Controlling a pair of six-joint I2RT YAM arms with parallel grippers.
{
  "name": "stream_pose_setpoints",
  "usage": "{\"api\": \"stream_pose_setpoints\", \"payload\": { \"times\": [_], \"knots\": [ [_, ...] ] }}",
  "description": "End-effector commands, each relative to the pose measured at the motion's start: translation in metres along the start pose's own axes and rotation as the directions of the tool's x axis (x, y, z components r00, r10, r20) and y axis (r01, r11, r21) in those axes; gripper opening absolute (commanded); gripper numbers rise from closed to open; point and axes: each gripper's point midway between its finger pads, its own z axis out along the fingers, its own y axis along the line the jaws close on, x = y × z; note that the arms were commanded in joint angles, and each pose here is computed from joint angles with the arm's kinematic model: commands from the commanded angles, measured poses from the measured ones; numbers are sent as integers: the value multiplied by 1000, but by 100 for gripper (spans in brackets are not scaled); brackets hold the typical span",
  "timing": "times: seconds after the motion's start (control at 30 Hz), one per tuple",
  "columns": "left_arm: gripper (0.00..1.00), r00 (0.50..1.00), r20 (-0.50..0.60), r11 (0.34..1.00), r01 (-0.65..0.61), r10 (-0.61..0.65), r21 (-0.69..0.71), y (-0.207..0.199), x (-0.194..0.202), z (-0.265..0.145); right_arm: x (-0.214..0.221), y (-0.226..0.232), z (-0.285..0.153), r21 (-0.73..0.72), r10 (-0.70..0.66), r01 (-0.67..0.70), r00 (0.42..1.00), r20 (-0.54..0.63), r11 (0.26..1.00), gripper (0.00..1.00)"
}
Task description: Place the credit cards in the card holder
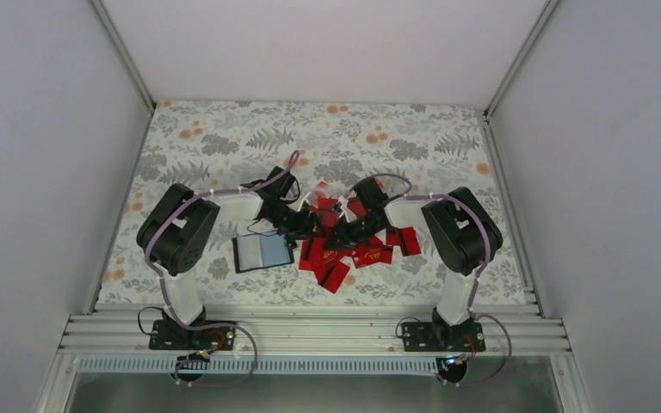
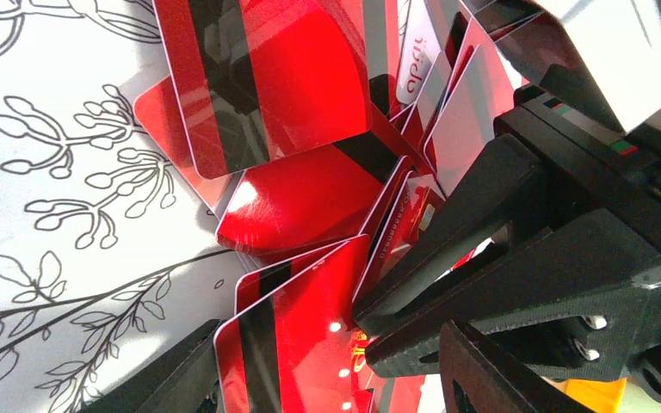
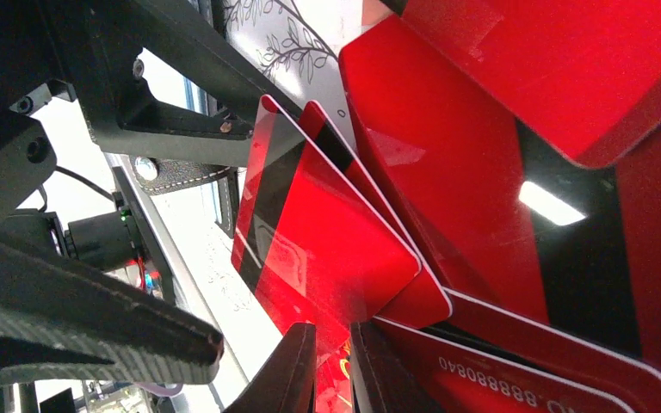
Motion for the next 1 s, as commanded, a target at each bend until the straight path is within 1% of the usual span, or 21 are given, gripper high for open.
{"api": "stream_pose_setpoints", "payload": {
  "times": [0.0, 0.07, 0.17, 0.47, 0.5, 0.57, 0.7, 0.83, 0.97],
  "knots": [
    [59, 1000, 15, 999, -11, 10, 49, -16, -1, -7, 33, -93, 12, 340, 150, -131, 988, -29, 931, 12],
    [57, 1000, 14, 999, -11, 11, 48, -16, -1, -7, 33, -93, 12, 339, 151, -131, 988, -33, 932, 12],
    [50, 1000, 13, 999, -10, 9, 42, -15, -2, -6, 33, -93, 13, 339, 151, -131, 988, -33, 932, 12],
    [25, 1000, 15, 1000, 0, 0, -3, -8, -5, -5, 34, -95, 14, 342, 154, -132, 987, -36, 930, 12],
    [21, 1000, 14, 1000, 1, -1, -4, -7, -5, -5, 34, -95, 14, 342, 153, -132, 988, -36, 930, 12],
    [17, 1000, 12, 1000, 4, -4, -2, -7, -5, -4, 34, -95, 14, 342, 152, -130, 988, -38, 931, 12],
    [12, 1000, 8, 1000, 12, -12, 11, -7, -4, -3, 34, -96, 14, 341, 156, -133, 987, -38, 930, 12],
    [3, 1000, 7, 999, 19, -19, 39, -12, -4, -2, 34, -95, 14, 341, 152, -130, 988, -37, 931, 12],
    [2, 999, 12, 999, 31, -32, 44, -15, -6, -5, 32, -93, 11, 347, 144, -126, 989, -25, 929, 14]
  ]
}}
